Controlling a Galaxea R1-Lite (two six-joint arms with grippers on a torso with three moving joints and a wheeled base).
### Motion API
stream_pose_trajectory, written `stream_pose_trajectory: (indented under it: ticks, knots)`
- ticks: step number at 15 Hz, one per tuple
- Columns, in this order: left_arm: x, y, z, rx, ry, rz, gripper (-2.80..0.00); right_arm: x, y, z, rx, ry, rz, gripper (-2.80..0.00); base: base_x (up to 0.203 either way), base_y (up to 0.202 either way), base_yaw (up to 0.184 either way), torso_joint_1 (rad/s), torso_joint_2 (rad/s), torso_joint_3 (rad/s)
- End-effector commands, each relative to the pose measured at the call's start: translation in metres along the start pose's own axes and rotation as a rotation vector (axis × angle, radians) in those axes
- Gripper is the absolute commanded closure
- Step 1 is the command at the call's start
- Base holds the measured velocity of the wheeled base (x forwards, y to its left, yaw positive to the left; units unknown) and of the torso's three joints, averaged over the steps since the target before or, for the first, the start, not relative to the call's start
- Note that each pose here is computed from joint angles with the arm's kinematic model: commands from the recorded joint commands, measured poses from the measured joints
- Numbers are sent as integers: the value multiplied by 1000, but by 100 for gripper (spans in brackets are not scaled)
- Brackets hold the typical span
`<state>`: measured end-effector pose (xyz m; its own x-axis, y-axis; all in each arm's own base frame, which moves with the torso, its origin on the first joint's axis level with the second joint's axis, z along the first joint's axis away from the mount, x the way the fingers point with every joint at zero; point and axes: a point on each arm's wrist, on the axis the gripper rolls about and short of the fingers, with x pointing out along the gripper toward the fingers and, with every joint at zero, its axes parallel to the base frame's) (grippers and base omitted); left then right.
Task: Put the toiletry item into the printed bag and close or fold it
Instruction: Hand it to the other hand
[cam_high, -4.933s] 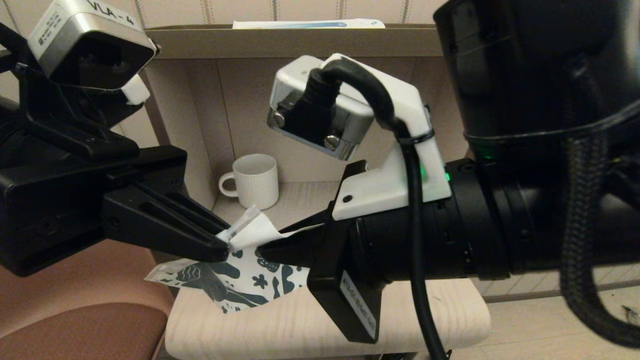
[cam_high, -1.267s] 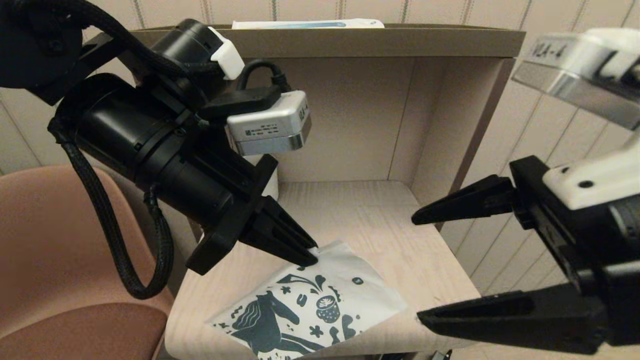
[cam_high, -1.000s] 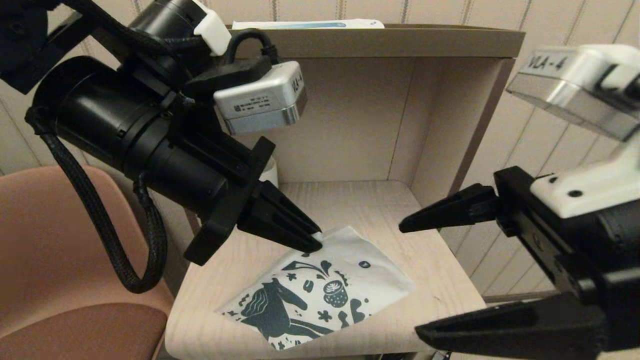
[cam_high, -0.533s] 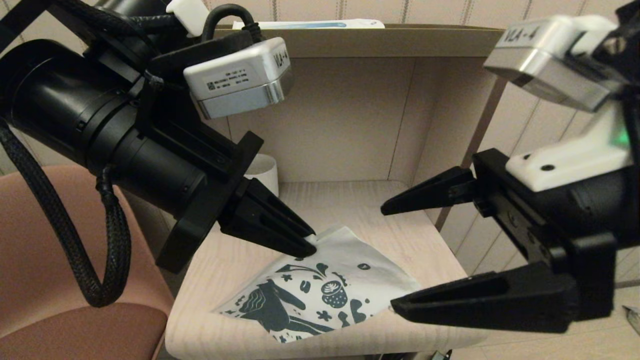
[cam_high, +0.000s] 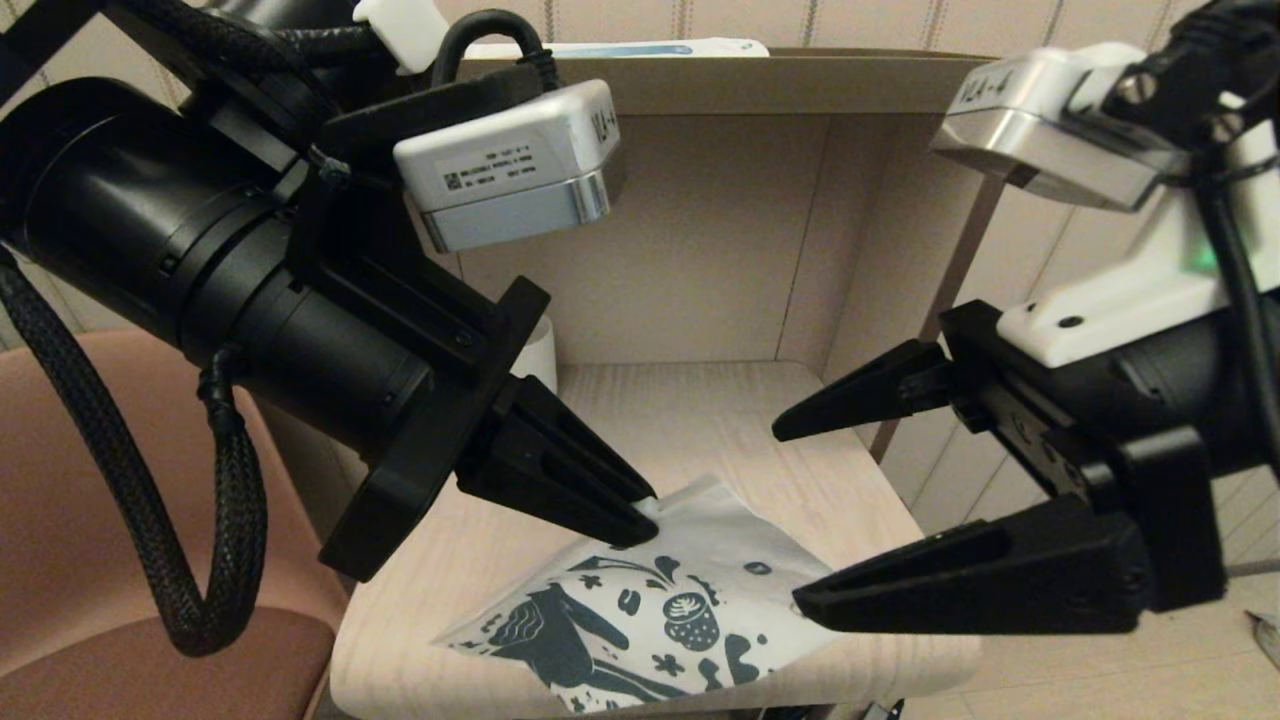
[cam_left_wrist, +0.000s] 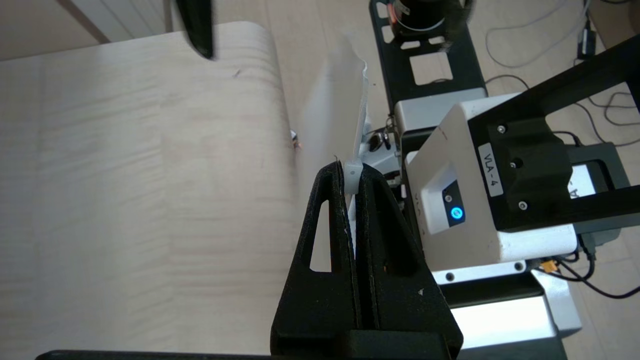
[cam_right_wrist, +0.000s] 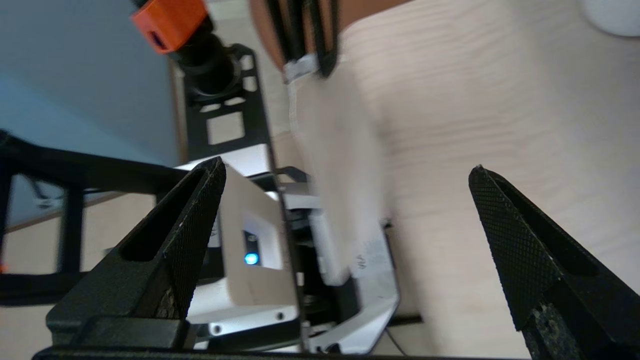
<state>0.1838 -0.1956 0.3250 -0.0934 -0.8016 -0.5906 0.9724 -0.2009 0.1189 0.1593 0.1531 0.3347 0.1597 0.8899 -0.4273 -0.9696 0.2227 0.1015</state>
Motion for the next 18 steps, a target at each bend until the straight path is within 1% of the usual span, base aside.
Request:
stream_pose_trajectory:
  ticks: [1,3,6,7,9,11,12,14,15,17,18]
  knots:
    - [-2,-1,0,-1,-3,-1,0,6,-3,-4,16,16,34,-280,0,0,0,0,0,0]
    - [-6,-2,-1,-11,-9,2,0,11,-7,-6,17,9,67,-280,0,0,0,0,0,0]
    - [-11,0,-4,-33,-26,1,0,20,-17,-6,1,-36,99,-280,0,0,0,0,0,0]
    - [-14,2,-6,-46,-35,-1,0,22,-17,-8,1,-29,104,-280,0,0,0,0,0,0]
    - [-23,8,-13,-83,-82,-11,0,26,-16,-14,4,-13,115,-280,0,0,0,0,0,0]
    - [-25,9,-14,-91,-96,-11,0,31,-18,-21,-13,-11,118,-280,0,0,0,0,0,0]
    - [-25,9,-14,-90,-96,-10,0,34,-19,-24,-30,-21,118,-280,0,0,0,0,0,0]
    - [-23,10,-15,-99,-95,-16,0,37,-19,-25,-70,-67,109,-280,0,0,0,0,0,0]
    - [-23,9,-16,-107,-107,-37,0,35,-16,-22,-85,-96,107,-280,0,0,0,0,0,0]
    - [-20,7,-18,-135,-102,-73,0,34,-15,-19,-63,-122,108,-280,0,0,0,0,0,0]
    - [-20,5,-17,-133,-104,-83,0,32,-13,-19,-63,-127,111,-280,0,0,0,0,0,0]
